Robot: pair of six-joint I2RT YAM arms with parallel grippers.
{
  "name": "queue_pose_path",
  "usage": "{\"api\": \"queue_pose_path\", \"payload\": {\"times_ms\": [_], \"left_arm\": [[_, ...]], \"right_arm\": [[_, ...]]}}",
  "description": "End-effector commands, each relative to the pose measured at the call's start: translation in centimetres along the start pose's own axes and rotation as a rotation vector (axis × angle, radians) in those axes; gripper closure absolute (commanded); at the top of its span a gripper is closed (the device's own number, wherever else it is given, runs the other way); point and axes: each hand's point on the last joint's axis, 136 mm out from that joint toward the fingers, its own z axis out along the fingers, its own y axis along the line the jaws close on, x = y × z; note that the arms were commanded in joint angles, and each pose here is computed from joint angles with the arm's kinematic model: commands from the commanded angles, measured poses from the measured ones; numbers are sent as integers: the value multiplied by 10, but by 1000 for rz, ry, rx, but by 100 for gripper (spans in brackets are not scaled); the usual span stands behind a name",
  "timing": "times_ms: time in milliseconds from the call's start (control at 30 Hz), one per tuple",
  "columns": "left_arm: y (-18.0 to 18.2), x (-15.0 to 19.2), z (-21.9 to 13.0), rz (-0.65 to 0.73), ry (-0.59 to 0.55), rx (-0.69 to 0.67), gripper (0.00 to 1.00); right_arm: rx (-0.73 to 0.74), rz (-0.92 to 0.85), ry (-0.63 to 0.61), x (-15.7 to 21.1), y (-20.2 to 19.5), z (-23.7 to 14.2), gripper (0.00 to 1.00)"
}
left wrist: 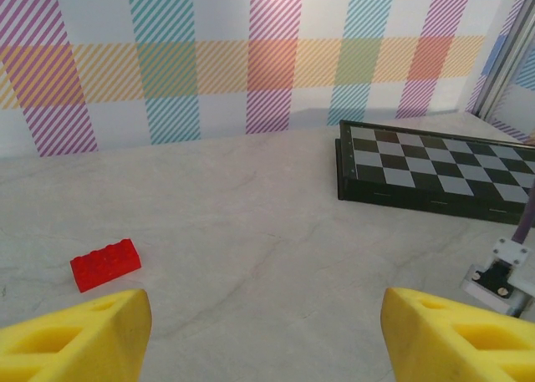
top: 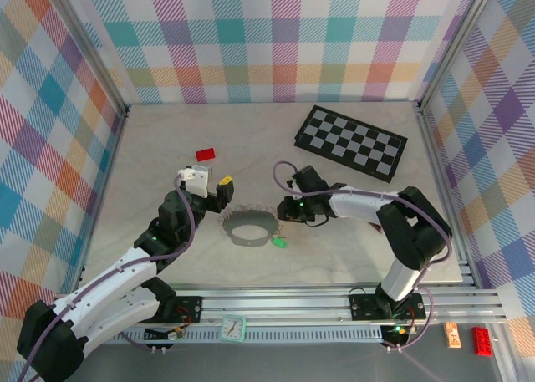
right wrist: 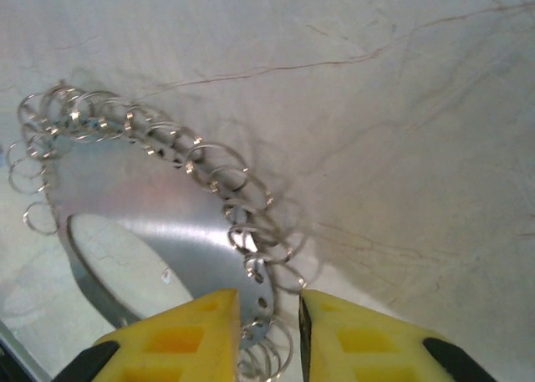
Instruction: Put the keys on the keyring
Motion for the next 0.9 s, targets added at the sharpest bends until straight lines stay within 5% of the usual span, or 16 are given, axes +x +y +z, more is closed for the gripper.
{"api": "queue_pose_path", "payload": {"times_ms": [0,133,367,867], "left_arm": [[6,4,0,14,-1,-20,28],[5,4,1,10,0,-14,28],[4,4,0,1,2,-9,28],[4,3,-1,5,4,-9,28]], "right_arm": [[-8,-156,5,9,6,-18,74],[61,-284,63,18,-2,-24,74],[-25,-302,152,47,23,-8,70],[108,-310,106,34,6,10,65]]}}
